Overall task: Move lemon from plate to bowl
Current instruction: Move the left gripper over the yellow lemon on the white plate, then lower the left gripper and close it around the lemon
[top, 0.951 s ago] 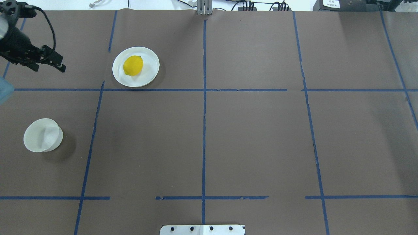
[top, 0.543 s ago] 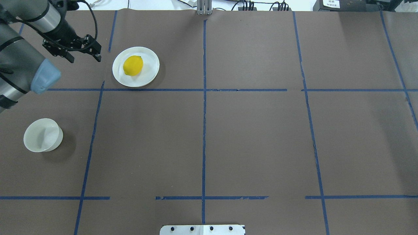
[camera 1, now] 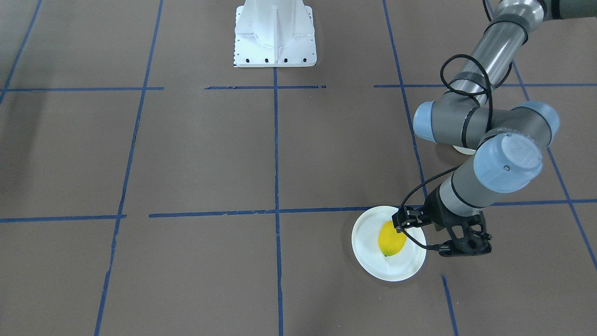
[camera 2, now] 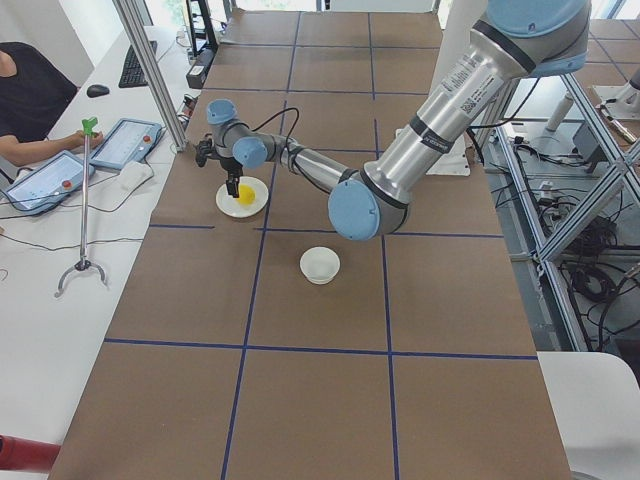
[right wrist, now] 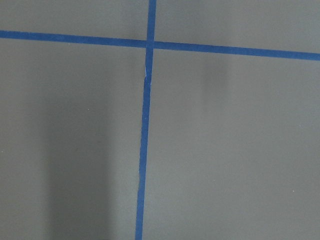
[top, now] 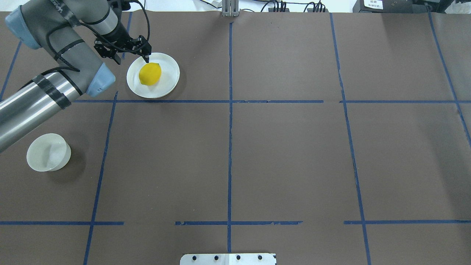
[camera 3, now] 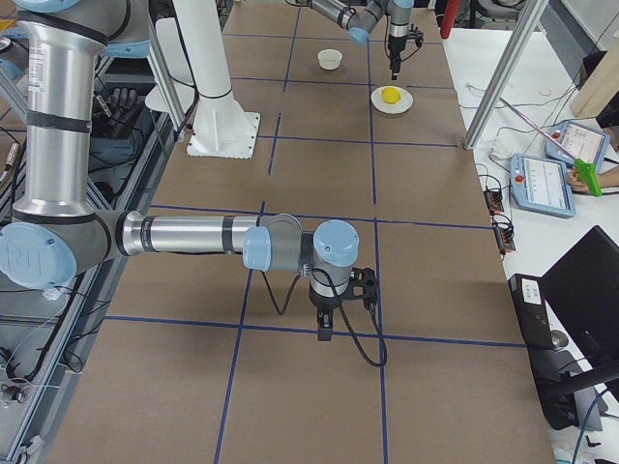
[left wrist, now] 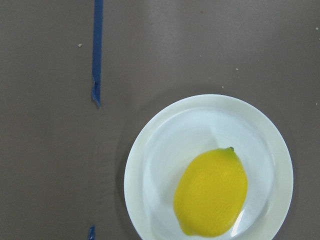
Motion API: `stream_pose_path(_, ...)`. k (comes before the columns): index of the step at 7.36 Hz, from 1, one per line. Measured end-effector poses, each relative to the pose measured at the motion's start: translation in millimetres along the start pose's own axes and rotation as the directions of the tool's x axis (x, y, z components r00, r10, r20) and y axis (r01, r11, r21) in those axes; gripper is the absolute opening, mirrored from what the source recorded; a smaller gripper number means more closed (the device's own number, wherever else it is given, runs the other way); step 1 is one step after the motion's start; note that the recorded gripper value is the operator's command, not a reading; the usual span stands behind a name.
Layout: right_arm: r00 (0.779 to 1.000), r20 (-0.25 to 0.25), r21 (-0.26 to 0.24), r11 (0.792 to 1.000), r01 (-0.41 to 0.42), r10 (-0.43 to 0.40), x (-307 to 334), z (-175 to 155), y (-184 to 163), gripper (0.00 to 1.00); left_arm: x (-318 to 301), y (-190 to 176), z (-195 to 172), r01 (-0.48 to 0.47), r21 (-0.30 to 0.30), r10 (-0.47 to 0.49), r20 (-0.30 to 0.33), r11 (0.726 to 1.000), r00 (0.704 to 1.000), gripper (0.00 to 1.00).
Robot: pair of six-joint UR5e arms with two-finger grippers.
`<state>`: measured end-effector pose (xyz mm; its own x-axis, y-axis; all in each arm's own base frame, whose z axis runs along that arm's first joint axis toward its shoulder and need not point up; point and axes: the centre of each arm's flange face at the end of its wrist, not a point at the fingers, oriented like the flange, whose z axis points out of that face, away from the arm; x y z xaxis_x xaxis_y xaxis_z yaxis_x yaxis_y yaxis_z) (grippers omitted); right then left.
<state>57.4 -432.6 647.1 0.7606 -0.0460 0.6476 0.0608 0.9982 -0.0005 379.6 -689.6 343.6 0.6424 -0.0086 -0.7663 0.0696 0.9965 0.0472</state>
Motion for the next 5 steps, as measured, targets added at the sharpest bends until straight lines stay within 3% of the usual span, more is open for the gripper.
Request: stream_pose_path(5, 1.0, 0.001, 0.0, 1.0, 0.0, 0.0, -0.1, 0.0, 0.0, 1.0, 21.6, 7.0, 49.1, -0.022, 0.016, 0.022, 0.012, 1.0, 1.0, 1.0)
